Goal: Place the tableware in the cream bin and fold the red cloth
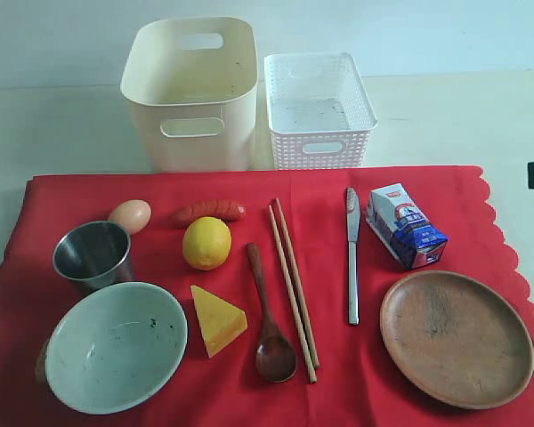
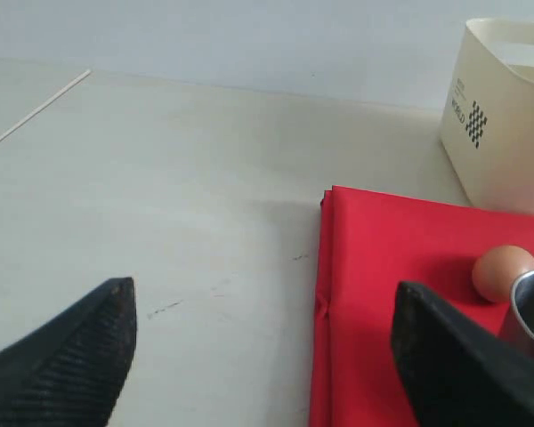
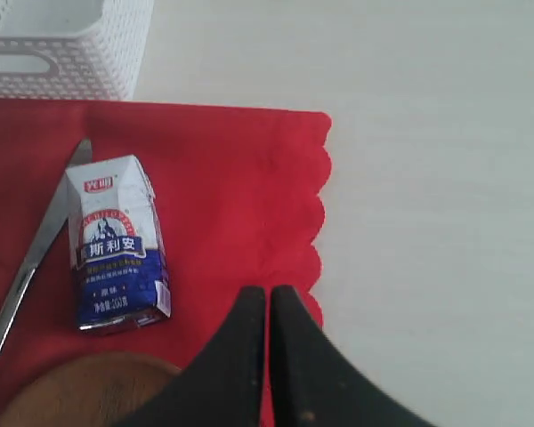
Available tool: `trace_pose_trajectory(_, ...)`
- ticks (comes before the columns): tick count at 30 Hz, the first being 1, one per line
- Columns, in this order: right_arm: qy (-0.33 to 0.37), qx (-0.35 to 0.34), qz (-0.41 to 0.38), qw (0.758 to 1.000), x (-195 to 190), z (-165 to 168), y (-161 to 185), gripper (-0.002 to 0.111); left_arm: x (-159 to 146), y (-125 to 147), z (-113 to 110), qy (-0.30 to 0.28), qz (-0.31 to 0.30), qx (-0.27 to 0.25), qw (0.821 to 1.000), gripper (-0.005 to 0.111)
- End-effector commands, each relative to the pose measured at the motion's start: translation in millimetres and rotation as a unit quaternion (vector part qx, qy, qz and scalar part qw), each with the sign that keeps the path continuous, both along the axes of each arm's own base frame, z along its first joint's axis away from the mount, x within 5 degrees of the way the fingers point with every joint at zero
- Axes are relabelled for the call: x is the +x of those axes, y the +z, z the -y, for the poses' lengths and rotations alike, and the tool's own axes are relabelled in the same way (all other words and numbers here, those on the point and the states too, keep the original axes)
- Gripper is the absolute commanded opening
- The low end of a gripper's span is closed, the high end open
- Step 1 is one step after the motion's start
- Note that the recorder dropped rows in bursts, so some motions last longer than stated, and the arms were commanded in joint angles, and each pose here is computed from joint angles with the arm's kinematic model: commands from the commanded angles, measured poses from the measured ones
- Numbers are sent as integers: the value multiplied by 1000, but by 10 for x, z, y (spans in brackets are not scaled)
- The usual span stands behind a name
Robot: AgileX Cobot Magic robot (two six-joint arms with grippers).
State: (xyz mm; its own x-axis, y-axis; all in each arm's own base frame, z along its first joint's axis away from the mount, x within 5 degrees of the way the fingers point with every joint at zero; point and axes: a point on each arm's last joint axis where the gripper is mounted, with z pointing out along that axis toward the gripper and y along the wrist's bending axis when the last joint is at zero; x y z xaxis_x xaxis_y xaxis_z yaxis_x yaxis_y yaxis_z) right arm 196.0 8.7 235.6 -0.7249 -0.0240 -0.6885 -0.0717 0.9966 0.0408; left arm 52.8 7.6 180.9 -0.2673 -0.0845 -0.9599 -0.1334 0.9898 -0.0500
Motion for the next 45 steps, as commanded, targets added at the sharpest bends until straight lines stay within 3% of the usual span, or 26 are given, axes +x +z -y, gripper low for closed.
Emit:
trace_pose_trajectory(1, 17, 1, -23, 1000, 76, -23, -91, 16, 0, 4, 4, -2, 7, -4, 1000, 75)
trace_pose_trajectory(8, 76, 3, -65, 995, 139, -232, -238, 41, 0, 4, 4, -2, 7, -4, 1000, 75)
trace_pose_trajectory(19, 126, 11, -143, 982, 505, -500, -301, 58, 0, 4, 4, -2, 7, -4, 1000, 75)
trace_pose_trajectory(23, 130, 18, -171, 976, 738, -559, -339, 70, 0, 4, 4, -2, 7, -4, 1000, 75)
trace_pose_trajectory(33, 130, 33, -235, 963, 1209, -673, -491, 72, 0, 4, 4, -2, 7, -4, 1000, 75)
trace_pose_trajectory(37, 170, 1, -241, 955, 1209, -891, -599, 72, 0, 4, 4, -2, 7, -4, 1000, 75)
trace_pose_trajectory(45, 125, -47, -268, 954, 1250, -868, -832, 72, 0, 4, 3, -1, 7, -4, 1000, 75)
